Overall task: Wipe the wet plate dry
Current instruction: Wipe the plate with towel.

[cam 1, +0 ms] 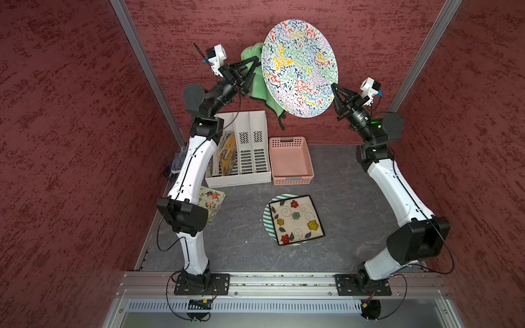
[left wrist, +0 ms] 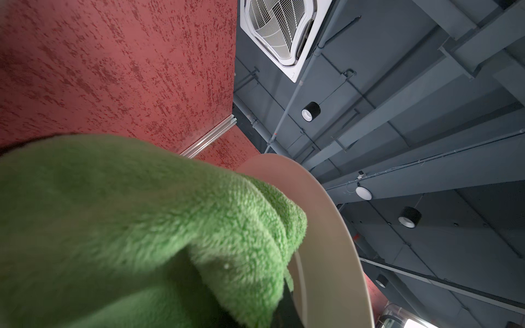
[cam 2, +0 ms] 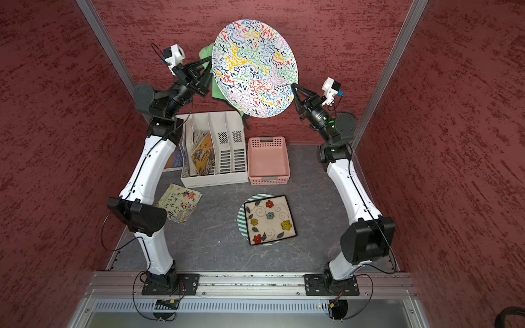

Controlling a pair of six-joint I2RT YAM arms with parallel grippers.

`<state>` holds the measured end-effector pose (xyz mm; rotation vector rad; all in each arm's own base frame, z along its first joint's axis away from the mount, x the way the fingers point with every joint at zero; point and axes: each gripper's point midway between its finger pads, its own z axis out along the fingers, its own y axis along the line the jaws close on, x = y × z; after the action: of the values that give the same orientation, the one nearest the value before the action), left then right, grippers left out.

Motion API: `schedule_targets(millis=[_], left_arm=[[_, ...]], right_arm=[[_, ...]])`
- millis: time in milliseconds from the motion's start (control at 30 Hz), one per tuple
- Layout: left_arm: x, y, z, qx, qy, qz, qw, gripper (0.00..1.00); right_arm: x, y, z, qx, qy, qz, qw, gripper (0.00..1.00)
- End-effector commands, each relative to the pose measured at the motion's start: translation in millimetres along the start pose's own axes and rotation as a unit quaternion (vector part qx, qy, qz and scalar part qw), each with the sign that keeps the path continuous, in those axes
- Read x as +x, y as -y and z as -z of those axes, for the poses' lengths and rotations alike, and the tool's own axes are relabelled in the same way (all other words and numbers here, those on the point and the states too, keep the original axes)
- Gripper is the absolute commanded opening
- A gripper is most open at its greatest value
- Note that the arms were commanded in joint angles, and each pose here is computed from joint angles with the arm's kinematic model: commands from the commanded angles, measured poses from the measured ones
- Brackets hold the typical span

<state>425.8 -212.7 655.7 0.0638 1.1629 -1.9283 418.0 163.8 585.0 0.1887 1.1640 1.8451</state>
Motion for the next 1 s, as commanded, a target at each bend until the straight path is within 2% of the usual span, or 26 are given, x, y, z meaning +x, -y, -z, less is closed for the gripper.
schedule_targets(millis=[0,100,233,367,467,567,667,833,967], left_arm=[[9.1,43.6,-10.4,0.079,-0.005,-0.002,0.997,0.0],[18.5,53.0,-21.9,0.115,-0.001,0.02,0.993,0.0],[50.0,62.1,-42.6,0.142,-0.004,0.039,0.989,0.0],[92.7,61.1,-59.8,0.147,-0.026,0.062,0.987,0.0],[109.7,53.9,-61.7,0.142,-0.035,0.074,0.987,0.0],[104.6,56.5,-53.0,0.122,-0.026,0.053,0.991,0.0],[77.6,76.2,-37.6,0.108,-0.003,0.006,0.994,0.0],[43.2,104.3,-25.4,0.12,0.02,-0.034,0.992,0.0],[40.5,117.7,-28.6,0.141,0.023,-0.046,0.989,0.0]], right_arm=[[21.7,-27.1,-5.9,-0.05,-0.033,0.005,0.998,0.0],[36.7,-19.9,-15.2,-0.047,-0.053,-0.005,0.997,0.0],[44.8,-22.8,-36.3,-0.061,-0.061,-0.012,0.996,0.0],[14.8,-40.1,-58.4,-0.079,-0.019,0.007,0.997,0.0],[-17.5,-49.5,-64.1,-0.078,0.022,0.034,0.996,0.0],[-42.5,-53.3,-59.3,-0.066,0.044,0.055,0.995,0.0],[-49.3,-49.9,-49.1,-0.051,0.042,0.063,0.996,0.0],[-22.0,-45.8,-35.5,-0.044,0.009,0.064,0.997,0.0],[16.4,-38.3,-34.0,-0.046,-0.021,0.029,0.998,0.0]])
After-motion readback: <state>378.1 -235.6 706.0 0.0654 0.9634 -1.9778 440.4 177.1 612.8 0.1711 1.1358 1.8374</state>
